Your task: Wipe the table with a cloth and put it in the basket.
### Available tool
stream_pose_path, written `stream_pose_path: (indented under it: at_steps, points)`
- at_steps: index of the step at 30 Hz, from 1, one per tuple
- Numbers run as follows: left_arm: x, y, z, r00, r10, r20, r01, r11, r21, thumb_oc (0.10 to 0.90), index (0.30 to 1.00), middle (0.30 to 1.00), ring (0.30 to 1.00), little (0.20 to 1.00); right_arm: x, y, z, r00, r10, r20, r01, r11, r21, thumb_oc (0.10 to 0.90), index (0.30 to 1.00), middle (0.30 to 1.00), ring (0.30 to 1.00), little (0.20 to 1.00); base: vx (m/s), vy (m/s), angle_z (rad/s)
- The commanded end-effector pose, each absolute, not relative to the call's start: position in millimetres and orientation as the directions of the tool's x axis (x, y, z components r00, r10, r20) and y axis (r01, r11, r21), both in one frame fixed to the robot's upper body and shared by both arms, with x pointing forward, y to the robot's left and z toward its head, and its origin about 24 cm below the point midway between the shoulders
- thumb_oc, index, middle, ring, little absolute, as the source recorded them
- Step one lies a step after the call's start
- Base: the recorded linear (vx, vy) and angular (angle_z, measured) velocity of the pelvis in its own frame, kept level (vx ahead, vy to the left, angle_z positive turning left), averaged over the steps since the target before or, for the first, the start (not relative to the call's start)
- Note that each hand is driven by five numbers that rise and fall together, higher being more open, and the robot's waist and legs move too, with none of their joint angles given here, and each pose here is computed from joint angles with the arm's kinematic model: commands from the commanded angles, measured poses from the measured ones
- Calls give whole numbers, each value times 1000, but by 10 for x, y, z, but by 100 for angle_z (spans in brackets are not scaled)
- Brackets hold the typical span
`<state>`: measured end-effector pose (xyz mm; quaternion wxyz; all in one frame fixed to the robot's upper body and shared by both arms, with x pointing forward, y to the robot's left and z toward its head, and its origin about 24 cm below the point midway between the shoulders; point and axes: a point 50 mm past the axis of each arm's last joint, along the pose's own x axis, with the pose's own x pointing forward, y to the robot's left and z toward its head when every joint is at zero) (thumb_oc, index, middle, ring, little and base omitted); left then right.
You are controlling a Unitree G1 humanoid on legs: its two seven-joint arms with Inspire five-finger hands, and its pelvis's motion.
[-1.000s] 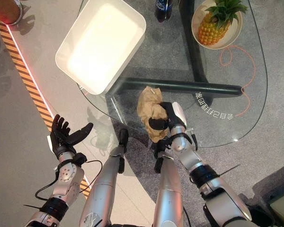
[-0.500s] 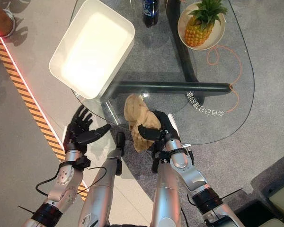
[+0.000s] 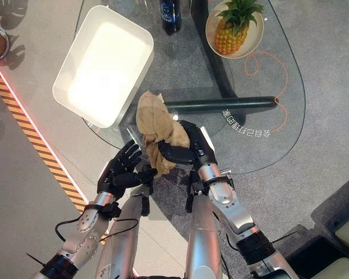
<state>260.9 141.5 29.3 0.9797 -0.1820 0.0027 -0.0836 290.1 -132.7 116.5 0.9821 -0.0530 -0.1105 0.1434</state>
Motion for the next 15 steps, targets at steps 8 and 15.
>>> stream_pose_path:
  at_steps: [8,15]
  points:
    - [2569,1417,834,932,-201,301,313,867,-389,800,900,900,900,900,2654,-957,1689,746,516,422,-484,854,-190,100,300,300,300,200,0,1,0]
    - [2576,1403,959,923,-173,342,282,912,-297,800,900,900,900,900,2658,-935,1641,754,529,390,-501,847,-178,100,300,300,300,200,0,0,0]
